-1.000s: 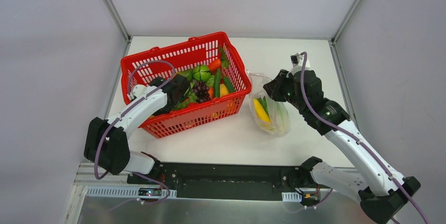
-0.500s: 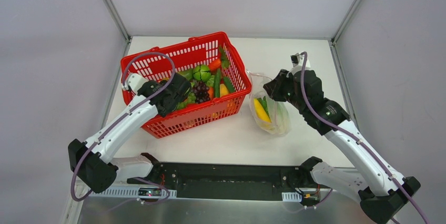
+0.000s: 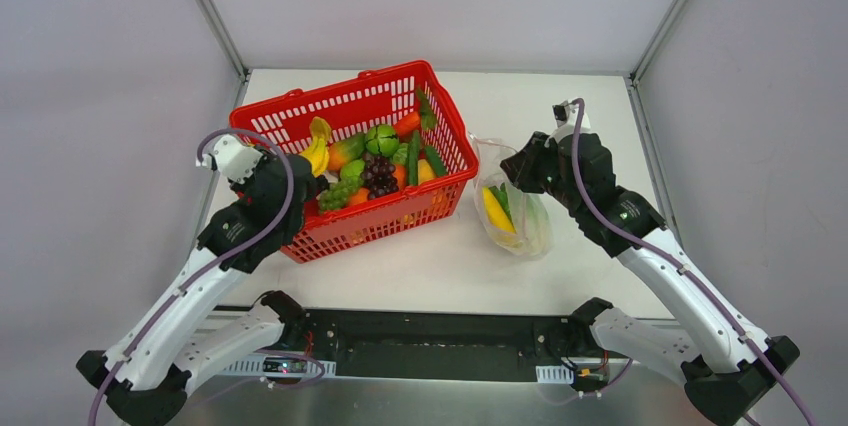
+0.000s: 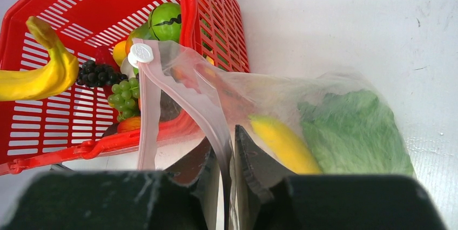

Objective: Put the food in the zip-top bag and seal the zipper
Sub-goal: Pick up the fake fruit from the bin, then place the fake fruit in the zipper food storage bag.

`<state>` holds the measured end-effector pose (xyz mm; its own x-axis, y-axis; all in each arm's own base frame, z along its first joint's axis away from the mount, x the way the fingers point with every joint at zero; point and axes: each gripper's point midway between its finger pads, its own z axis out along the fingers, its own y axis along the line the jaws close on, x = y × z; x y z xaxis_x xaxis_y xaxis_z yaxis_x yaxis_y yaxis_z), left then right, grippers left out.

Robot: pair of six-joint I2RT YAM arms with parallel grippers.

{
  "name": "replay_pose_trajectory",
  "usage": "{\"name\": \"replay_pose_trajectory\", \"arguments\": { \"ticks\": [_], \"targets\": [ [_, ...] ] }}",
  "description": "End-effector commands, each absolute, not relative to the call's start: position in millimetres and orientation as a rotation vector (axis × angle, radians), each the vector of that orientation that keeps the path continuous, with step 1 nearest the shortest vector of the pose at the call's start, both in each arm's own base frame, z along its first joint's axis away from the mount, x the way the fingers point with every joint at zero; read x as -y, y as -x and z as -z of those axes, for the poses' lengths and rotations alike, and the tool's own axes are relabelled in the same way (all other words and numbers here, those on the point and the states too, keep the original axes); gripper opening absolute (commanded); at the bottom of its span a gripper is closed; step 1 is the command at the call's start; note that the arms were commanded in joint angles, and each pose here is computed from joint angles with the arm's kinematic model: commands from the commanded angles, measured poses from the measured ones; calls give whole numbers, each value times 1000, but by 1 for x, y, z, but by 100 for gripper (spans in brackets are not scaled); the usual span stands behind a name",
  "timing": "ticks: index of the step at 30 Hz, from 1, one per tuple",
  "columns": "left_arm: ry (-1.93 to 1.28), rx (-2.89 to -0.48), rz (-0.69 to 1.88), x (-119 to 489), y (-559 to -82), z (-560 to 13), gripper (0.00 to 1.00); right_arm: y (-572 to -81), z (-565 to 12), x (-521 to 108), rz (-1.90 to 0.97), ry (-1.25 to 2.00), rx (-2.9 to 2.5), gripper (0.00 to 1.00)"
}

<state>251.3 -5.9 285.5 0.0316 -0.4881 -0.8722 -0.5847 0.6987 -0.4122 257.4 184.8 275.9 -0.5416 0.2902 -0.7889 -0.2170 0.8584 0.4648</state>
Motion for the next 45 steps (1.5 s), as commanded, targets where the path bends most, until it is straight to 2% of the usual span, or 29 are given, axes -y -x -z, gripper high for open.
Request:
{"name": "replay_pose_trajectory", "arguments": {
  "ticks": [1,15,32,40,45],
  "targets": [
    [740,-1567,1,20,-261,-313,0,-260,-286,-186,-675,-60,-2000,18],
    [238,-1540,477,114,-268,-375,0,-257,-292,-187,-706,-64,-1984,18],
    [-330,-1413,991,226,-216,-434,0,-257,-303,-191,-748,-58,-1949,17],
    [-681,-1322,914,269,-198,-427,0,-255,-298,-194,-770,-66,-1962,17],
    [-789,-1211,917,291,-193,-440,0,-254,-302,-192,-777,-80,-1944,17]
  ]
}}
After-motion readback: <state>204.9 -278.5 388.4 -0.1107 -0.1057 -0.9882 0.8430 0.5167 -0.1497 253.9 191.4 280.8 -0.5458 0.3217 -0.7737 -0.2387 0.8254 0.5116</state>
